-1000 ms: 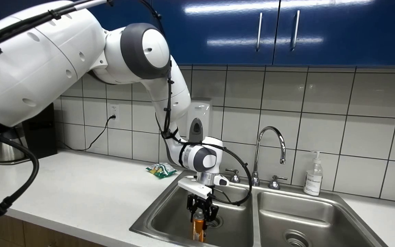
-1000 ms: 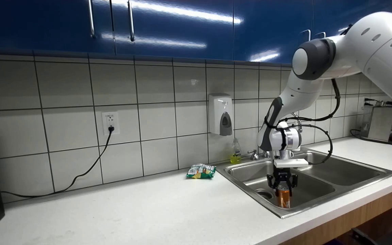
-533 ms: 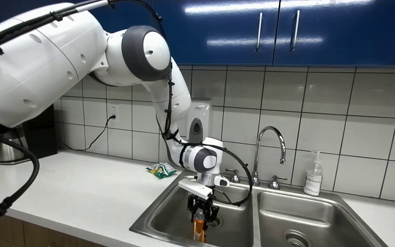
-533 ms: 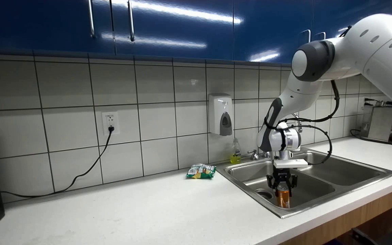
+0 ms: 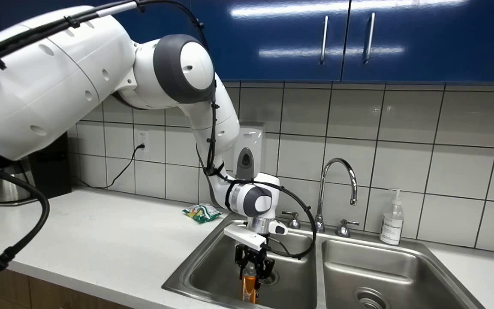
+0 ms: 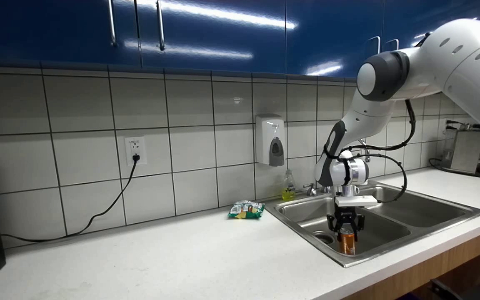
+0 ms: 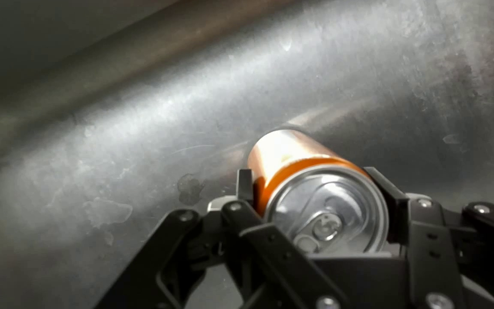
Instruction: Put the can in the sink
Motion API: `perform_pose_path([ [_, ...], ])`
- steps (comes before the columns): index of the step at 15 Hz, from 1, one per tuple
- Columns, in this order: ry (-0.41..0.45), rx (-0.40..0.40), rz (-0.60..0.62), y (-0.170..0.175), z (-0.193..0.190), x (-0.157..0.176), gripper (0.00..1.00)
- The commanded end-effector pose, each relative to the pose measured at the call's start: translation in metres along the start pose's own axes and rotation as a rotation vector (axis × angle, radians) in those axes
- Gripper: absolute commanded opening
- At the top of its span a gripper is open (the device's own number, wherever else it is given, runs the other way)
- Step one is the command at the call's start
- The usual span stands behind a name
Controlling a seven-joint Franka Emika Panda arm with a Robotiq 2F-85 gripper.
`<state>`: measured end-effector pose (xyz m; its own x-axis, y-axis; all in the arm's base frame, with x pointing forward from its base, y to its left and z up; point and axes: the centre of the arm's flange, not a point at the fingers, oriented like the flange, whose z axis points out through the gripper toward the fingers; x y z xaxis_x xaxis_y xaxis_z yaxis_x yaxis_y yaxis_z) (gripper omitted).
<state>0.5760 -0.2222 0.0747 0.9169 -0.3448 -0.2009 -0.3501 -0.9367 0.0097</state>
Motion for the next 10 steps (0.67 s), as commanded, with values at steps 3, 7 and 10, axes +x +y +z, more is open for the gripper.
perform_pose_path([
  [3,-0.007,0.021,0.020,0.005,-0.004,0.006,0.89],
  [7,0.005,0.024,0.022,0.006,-0.016,0.005,1.00],
  [10,0.025,0.021,0.022,0.005,-0.032,0.004,1.00],
])
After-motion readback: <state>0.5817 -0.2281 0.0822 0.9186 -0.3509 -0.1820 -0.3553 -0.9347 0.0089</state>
